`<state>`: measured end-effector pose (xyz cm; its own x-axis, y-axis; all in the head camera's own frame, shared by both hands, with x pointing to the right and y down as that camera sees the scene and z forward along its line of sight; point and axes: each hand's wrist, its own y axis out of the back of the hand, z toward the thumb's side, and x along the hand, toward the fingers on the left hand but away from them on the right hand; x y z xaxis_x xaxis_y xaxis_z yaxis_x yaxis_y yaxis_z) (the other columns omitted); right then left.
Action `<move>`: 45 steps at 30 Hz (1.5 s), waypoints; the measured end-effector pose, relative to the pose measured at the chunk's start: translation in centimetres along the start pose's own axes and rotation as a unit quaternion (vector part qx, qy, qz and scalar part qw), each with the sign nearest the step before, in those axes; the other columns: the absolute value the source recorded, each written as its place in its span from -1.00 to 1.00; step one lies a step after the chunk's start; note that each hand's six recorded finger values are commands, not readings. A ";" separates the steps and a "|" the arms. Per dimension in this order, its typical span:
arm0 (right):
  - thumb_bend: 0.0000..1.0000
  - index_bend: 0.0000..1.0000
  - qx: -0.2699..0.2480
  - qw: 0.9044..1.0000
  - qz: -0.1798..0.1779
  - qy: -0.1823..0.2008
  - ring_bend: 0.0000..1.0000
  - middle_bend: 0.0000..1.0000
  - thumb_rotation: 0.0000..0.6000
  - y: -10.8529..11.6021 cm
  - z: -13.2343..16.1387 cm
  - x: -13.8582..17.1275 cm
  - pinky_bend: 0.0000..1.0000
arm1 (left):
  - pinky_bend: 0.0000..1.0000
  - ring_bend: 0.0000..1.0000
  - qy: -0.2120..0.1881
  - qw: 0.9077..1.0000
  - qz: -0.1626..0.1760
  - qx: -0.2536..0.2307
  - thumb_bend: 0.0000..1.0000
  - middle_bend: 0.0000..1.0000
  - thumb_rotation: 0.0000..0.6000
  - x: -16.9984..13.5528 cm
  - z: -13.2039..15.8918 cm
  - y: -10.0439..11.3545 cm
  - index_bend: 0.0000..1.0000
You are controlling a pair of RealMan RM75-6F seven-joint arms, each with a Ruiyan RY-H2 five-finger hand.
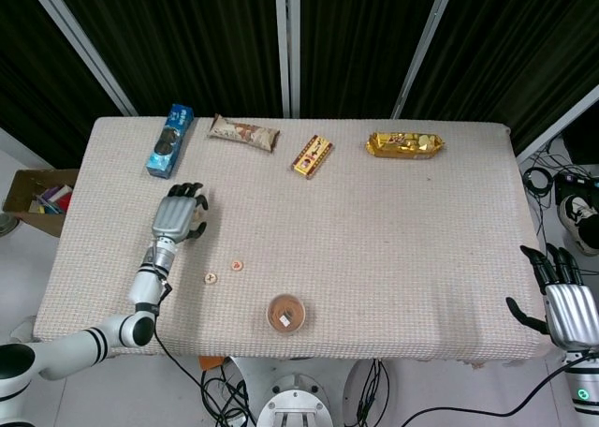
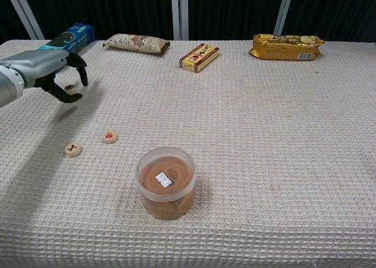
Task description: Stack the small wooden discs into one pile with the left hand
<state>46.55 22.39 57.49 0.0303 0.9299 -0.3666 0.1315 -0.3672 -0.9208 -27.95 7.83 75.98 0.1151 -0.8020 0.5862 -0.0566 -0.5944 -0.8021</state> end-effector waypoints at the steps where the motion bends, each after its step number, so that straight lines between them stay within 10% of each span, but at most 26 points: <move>1: -0.56 -0.77 0.000 1.000 0.000 0.000 -1.00 -0.64 1.00 0.0 0.0 0.0 -0.91 | -0.75 -0.82 0.002 1.000 -0.002 0.001 -0.33 -0.76 1.00 0.0 -0.1 -0.1 -0.19; 33: -0.56 -0.77 0.000 1.000 -0.002 0.003 -1.00 -0.64 1.00 0.0 0.3 0.0 -0.91 | -0.75 -0.82 0.015 1.000 -0.006 -0.003 -0.34 -0.76 1.00 -0.6 -1.2 -0.1 -0.18; 45: -0.56 -0.77 0.001 1.000 -0.002 0.007 -1.00 -0.64 1.00 0.0 0.5 0.1 -0.92 | -0.75 -0.82 -0.076 0.997 0.006 -0.008 -0.34 -0.76 1.00 -4.2 3.1 0.0 -0.17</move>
<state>46.05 22.44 57.43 0.0439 0.9313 -0.3615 0.1297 -0.3641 -0.9223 -25.40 11.33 73.17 0.2640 -0.7911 0.5518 -0.0747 -0.5872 -0.8060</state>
